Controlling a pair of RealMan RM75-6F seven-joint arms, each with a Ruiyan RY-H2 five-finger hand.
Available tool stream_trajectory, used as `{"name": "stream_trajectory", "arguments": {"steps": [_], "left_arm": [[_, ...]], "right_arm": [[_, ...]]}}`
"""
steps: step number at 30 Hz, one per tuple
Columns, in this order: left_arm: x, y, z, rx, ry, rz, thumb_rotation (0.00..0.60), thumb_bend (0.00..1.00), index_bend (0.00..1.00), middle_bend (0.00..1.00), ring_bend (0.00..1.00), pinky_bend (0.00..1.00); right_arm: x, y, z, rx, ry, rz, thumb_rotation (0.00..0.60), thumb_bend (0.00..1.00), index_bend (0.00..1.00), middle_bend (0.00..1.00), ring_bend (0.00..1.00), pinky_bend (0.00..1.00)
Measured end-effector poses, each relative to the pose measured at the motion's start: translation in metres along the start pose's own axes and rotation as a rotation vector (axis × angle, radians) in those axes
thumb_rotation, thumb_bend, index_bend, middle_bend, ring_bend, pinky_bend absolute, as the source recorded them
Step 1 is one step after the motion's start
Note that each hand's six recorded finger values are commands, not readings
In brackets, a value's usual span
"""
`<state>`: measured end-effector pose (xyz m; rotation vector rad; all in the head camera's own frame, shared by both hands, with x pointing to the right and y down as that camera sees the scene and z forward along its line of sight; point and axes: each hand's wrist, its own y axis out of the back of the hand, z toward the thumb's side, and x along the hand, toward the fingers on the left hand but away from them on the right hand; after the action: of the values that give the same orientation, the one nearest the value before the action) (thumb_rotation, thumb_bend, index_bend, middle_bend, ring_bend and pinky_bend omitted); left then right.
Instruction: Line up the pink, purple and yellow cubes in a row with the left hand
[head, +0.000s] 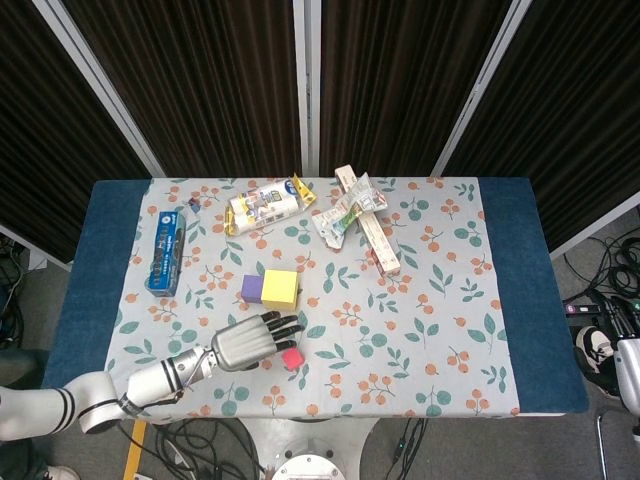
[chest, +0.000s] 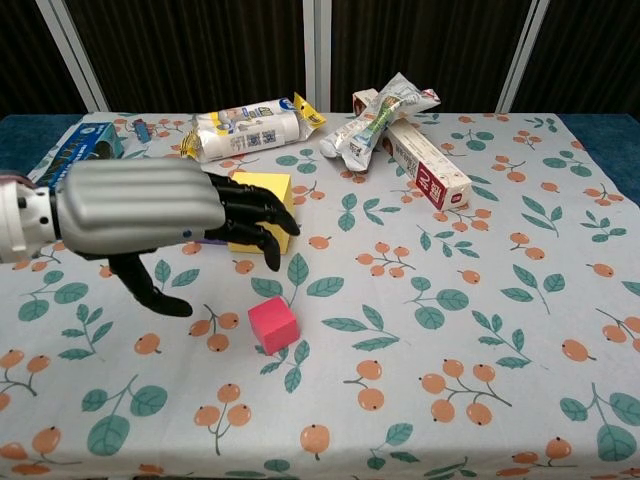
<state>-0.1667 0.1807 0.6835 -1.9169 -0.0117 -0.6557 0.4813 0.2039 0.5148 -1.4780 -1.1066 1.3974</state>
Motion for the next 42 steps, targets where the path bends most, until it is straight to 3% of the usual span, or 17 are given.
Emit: {"name": "stream_trajectory", "arguments": {"steps": [5,12,24,36,42], "left_arm": [[0.013,-0.011,0.008,0.076,-0.035,-0.004,0.600,0.25,0.34,0.23,0.12,0.25],[0.028,-0.015,0.012,0.079,-0.022,0.009,0.600,0.25,0.34,0.23,0.12,0.25],[0.039,-0.023,0.015,0.092,0.006,-0.026,0.600,0.26,0.37,0.23,0.12,0.25],[0.045,-0.030,0.017,0.014,0.037,0.003,0.600,0.31,0.57,0.35,0.16,0.25],[0.036,-0.025,0.008,-0.075,0.089,0.047,0.600,0.33,0.59,0.36,0.17,0.25]], "right_arm": [[0.000,0.000,0.000,0.002,-0.002,0.001,0.600,0.24,0.06,0.17,0.13,0.22],[0.001,0.000,0.000,0.002,-0.005,0.001,0.600,0.24,0.06,0.17,0.13,0.22],[0.002,-0.001,-0.004,0.001,-0.015,0.005,0.600,0.24,0.06,0.17,0.13,0.22],[0.002,0.000,-0.003,0.002,-0.015,0.004,0.600,0.24,0.06,0.17,0.13,0.22],[0.002,0.002,-0.004,0.004,-0.015,-0.003,0.600,0.24,0.06,0.17,0.13,0.22]]}}
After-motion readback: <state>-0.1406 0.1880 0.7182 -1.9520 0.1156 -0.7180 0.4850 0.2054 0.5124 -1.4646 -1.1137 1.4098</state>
